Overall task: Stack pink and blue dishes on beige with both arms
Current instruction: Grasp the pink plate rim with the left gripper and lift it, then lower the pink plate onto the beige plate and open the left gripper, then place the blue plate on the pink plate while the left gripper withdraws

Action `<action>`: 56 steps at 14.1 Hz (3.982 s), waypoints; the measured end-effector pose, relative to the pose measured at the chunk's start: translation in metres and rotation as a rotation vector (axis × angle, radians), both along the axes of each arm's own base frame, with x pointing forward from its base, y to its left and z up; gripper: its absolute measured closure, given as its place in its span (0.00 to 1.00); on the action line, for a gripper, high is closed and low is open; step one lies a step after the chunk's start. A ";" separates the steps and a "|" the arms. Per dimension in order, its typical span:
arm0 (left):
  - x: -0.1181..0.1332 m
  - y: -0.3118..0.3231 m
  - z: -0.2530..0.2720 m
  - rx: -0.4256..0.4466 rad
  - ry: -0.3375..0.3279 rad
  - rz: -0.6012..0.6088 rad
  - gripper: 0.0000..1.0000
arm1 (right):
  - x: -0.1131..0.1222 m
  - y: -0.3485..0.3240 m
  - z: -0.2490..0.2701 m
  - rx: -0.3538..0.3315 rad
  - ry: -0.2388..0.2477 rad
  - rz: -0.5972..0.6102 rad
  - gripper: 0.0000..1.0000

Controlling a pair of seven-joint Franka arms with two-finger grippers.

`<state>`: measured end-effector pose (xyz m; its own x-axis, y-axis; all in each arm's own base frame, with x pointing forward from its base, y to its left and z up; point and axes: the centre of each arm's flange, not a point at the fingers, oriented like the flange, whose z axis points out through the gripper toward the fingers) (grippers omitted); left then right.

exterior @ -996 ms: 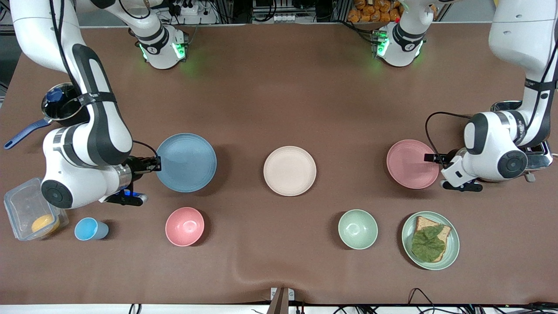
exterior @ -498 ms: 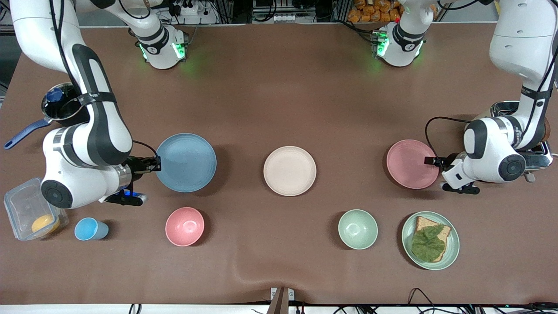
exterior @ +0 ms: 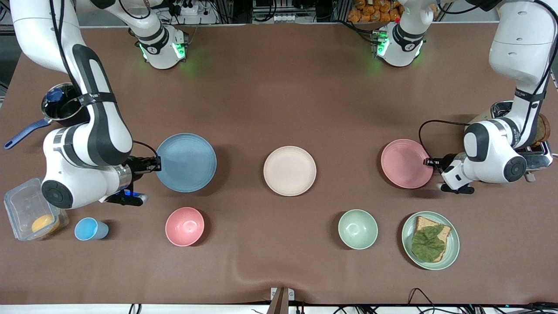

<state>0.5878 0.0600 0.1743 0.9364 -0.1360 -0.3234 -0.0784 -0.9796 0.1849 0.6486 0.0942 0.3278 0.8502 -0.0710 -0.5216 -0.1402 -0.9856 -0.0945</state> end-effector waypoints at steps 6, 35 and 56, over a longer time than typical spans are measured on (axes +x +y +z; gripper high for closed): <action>0.022 -0.015 0.042 -0.051 -0.020 -0.031 0.94 | 0.000 0.000 0.000 0.000 0.001 0.000 0.95; 0.030 -0.405 0.063 -0.183 -0.248 -0.075 0.55 | -0.003 0.027 -0.004 0.010 0.002 0.017 0.95; 0.014 -0.085 0.421 0.168 -0.428 0.053 0.00 | -0.054 0.316 -0.083 0.155 -0.239 -0.091 0.70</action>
